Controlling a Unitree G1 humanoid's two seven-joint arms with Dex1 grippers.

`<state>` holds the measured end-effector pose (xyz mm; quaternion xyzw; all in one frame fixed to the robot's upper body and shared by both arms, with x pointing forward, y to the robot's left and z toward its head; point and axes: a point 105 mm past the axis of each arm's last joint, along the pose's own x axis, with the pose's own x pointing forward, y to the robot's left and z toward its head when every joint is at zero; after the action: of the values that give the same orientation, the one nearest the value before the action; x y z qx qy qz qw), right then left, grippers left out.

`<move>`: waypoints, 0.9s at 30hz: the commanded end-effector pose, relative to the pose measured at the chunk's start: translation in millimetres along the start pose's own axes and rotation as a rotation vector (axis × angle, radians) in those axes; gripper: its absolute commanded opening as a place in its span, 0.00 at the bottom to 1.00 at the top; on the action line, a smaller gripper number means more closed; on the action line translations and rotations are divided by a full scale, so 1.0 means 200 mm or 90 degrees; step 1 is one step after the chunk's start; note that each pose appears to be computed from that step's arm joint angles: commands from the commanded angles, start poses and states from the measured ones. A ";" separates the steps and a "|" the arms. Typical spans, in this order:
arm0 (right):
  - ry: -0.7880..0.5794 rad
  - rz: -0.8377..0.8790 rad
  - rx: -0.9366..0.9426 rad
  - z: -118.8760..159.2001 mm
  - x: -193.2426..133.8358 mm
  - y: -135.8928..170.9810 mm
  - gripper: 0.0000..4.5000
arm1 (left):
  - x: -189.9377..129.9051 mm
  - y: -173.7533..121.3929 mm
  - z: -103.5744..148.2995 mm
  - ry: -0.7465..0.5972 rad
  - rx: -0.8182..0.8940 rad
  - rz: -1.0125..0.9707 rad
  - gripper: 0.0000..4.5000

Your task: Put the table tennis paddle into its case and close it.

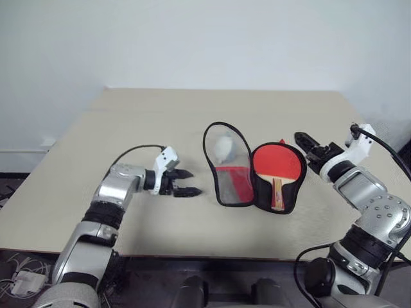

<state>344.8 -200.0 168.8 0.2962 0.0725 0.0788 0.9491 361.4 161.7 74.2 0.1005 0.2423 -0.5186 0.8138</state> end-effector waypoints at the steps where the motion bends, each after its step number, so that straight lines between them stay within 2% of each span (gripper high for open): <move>1: -0.051 -0.005 -0.086 0.05 0.01 0.02 0.99 | 0.02 0.05 -0.02 0.057 0.089 0.018 1.00; 6: -0.051 0.010 -0.107 -0.01 0.02 0.05 0.99 | 0.18 0.00 0.03 0.037 0.113 -0.016 1.00; 10: -0.088 0.021 -0.076 0.02 0.02 0.06 0.99 | 0.35 -0.06 0.12 -0.008 0.144 -0.023 1.00; 16: -0.161 0.012 -0.039 0.12 0.00 0.03 0.99 | 0.51 -0.16 0.30 -0.105 0.127 -0.039 1.00; 22: -0.200 -0.021 -0.008 0.16 -0.02 -0.04 0.99 | 0.58 -0.25 0.49 -0.200 0.086 -0.060 1.00; 27: -0.225 -0.034 0.017 0.17 -0.02 -0.06 0.99 | 0.62 -0.33 0.56 -0.235 0.069 -0.076 1.00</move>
<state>350.1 -227.8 175.0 0.3090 -0.0526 -0.0027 0.9496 376.6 -7.5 97.2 0.0397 0.0960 -0.5871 0.8028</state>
